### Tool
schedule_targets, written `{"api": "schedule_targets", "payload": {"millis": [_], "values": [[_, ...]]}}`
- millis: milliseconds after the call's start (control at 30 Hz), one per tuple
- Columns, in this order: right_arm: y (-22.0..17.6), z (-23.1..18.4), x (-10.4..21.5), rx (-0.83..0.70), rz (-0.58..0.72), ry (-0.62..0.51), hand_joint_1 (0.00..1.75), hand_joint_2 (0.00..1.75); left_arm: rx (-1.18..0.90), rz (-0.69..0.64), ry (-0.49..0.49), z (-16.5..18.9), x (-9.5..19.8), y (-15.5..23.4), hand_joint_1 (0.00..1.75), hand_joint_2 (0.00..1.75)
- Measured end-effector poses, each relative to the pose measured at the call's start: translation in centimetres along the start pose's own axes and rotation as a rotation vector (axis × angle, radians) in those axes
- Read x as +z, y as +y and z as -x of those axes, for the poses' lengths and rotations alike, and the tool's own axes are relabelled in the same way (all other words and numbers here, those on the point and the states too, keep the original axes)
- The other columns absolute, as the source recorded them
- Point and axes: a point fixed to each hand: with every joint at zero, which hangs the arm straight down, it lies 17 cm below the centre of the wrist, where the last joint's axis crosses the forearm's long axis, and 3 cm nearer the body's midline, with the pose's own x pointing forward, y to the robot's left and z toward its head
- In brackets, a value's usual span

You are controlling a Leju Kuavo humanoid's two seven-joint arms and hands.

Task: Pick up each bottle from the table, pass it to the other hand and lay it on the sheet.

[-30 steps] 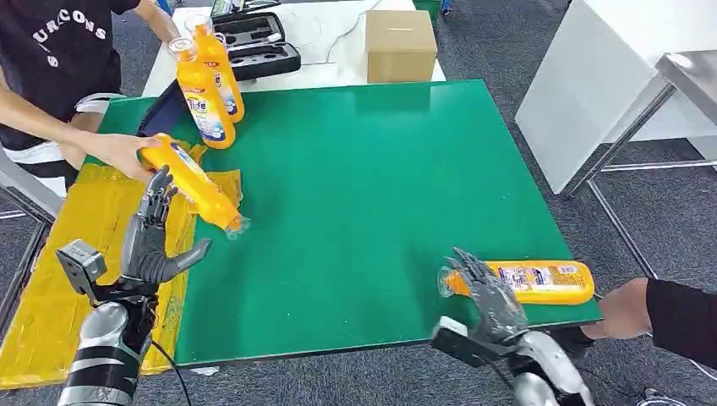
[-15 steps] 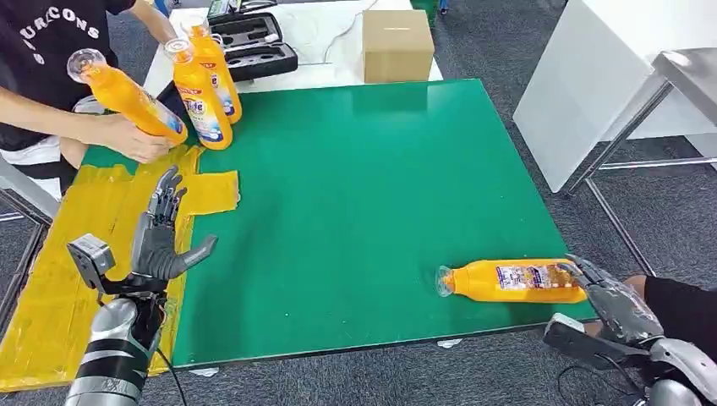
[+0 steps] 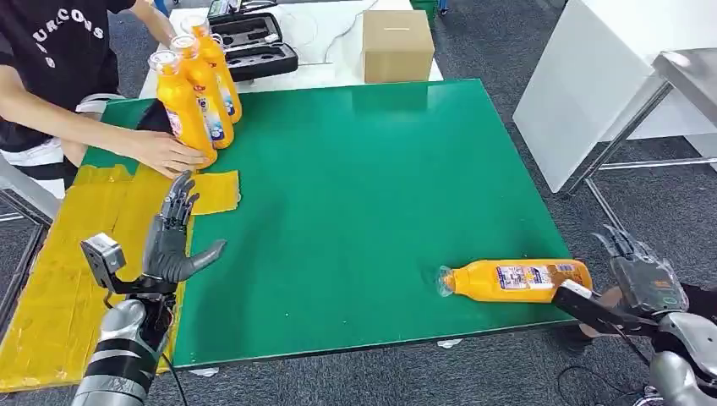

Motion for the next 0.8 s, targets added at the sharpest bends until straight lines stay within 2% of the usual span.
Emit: {"api": "schedule_targets", "payload": {"millis": [267, 367, 600, 800], "values": [[0.3, -1.3, -1.4, 0.002, 0.031, -0.011, 0.0, 1.75, 0.009, 0.017, 0.007, 0.3, -0.1, -1.0, 0.0, 1.75], [0.8, -3.0, -2.4, 0.001, 0.052, -0.03, 0.0, 1.75, 0.006, 0.03, 0.009, 0.3, -0.2, -1.7, 0.0, 1.75], [3.6, -5.9, -3.7, -0.033, 0.009, -0.06, 0.0, 1.75, 0.008, 0.045, 0.004, 0.1, -0.5, -2.6, 0.0, 1.75], [7.5, -7.9, -3.8, -0.05, -0.086, -0.08, 0.0, 1.75, 0.016, 0.051, 0.0, -0.1, -0.7, -3.0, 0.0, 1.75]]}}
